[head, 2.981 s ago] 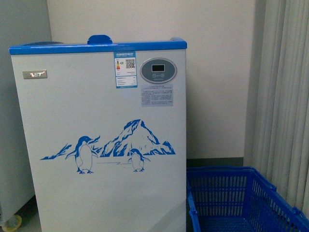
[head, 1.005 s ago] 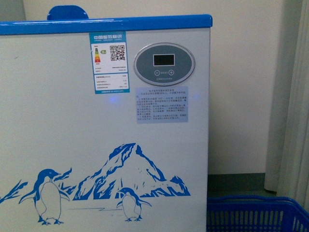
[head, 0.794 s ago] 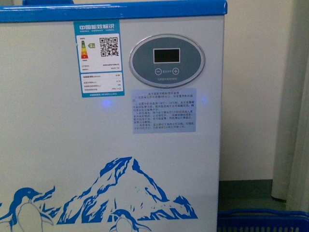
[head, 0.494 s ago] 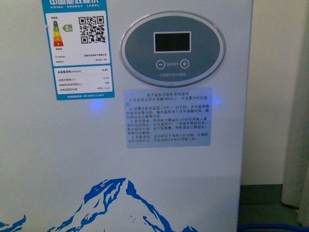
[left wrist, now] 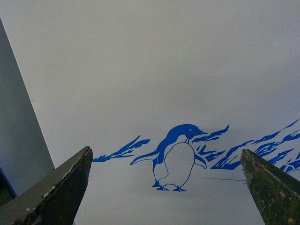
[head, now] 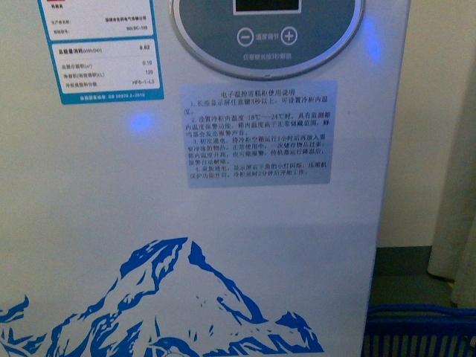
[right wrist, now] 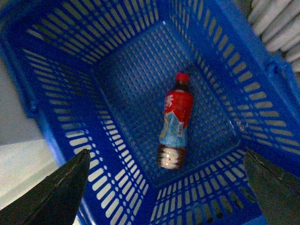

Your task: Put drink in fridge

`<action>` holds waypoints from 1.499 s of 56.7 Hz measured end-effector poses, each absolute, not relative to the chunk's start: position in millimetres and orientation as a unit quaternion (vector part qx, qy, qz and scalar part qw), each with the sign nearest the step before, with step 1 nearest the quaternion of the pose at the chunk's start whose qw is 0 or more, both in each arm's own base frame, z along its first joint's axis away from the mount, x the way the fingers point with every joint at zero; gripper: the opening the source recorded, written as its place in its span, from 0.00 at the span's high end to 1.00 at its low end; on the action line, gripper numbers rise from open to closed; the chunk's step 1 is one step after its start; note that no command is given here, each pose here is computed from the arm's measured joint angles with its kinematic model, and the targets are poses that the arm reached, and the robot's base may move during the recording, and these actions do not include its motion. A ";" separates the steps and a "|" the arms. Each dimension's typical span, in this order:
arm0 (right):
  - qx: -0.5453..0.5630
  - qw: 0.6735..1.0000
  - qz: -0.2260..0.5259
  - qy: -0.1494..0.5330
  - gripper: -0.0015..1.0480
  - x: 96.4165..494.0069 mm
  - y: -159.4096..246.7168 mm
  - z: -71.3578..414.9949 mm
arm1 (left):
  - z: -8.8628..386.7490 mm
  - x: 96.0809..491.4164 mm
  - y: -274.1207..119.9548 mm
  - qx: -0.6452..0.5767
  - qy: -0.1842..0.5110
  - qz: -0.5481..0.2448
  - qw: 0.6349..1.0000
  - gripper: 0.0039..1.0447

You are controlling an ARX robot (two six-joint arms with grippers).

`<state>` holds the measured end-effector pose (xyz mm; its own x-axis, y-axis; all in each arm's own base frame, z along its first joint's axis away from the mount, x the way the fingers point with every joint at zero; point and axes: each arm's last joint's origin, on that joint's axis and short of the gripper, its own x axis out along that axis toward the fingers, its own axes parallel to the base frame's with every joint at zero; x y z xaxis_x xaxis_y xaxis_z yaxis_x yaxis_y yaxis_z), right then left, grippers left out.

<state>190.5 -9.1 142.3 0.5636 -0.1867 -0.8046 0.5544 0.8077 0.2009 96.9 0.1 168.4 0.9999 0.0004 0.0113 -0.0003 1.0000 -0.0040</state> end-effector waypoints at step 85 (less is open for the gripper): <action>0.148 0.666 -0.310 0.662 0.07 307.4 -7.6 -169.2 | 168.4 96.9 0.1 -0.002 -0.006 0.000 1.000 0.08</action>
